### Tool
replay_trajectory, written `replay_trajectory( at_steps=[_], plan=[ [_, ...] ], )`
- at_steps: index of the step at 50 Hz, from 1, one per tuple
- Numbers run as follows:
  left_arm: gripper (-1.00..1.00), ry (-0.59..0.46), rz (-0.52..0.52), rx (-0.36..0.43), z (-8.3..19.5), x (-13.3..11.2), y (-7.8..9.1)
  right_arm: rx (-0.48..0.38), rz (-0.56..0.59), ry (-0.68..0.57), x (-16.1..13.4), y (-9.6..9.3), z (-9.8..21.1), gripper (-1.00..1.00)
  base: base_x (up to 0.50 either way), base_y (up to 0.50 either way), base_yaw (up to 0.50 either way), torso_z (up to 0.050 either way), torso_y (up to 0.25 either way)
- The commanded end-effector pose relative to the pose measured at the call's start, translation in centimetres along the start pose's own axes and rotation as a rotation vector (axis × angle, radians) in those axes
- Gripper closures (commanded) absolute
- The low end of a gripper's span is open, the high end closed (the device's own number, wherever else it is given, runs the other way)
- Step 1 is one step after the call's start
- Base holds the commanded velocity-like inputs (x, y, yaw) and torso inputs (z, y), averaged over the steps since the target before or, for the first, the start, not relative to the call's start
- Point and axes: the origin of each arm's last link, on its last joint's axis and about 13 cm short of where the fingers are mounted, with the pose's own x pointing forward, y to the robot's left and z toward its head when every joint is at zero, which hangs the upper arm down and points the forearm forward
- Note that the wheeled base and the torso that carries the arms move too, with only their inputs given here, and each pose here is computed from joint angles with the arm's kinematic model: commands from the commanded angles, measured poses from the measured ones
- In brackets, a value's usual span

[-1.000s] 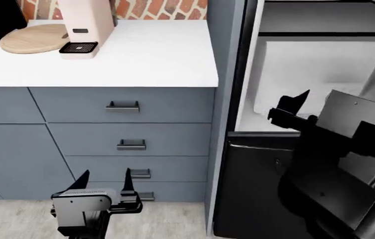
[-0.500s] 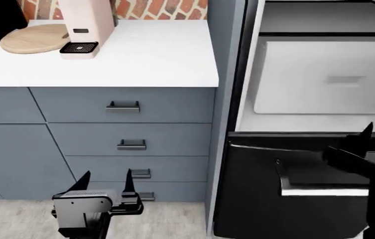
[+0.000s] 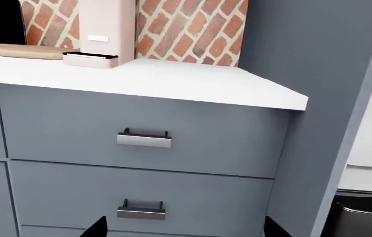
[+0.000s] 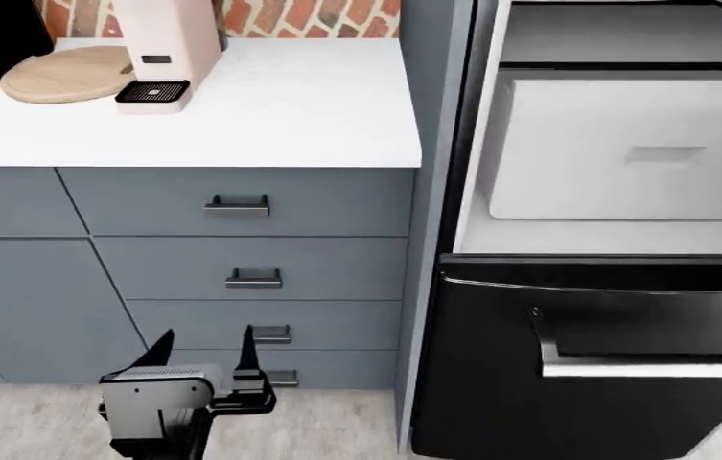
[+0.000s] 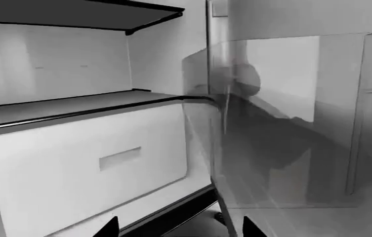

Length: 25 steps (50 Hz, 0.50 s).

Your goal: Open the fridge door

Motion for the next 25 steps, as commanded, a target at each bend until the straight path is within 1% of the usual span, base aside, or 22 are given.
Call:
replay_trajectory(
  at_steps=[1, 12, 25],
  plan=[
    [-1.0, 0.001, -0.002, -0.003, 0.1, -0.1, 0.0, -0.133, -0.34, 0.125, 2.6, -7.2, -2.4, -1.0, 0.0, 0.0, 0.0, 0.0, 0.0],
    [-1.0, 0.001, -0.001, -0.007, 0.2, 0.0, 0.1, -0.131, -0.395, 0.154, 2.1, -11.1, -2.6, -1.0, 0.0, 0.0, 0.0, 0.0, 0.0],
    [-1.0, -0.002, -0.002, -0.006, 0.2, -0.2, 0.0, -0.133, -0.423, 0.182, 1.5, -15.3, -2.3, -1.0, 0.0, 0.0, 0.0, 0.0, 0.0]
  ],
)
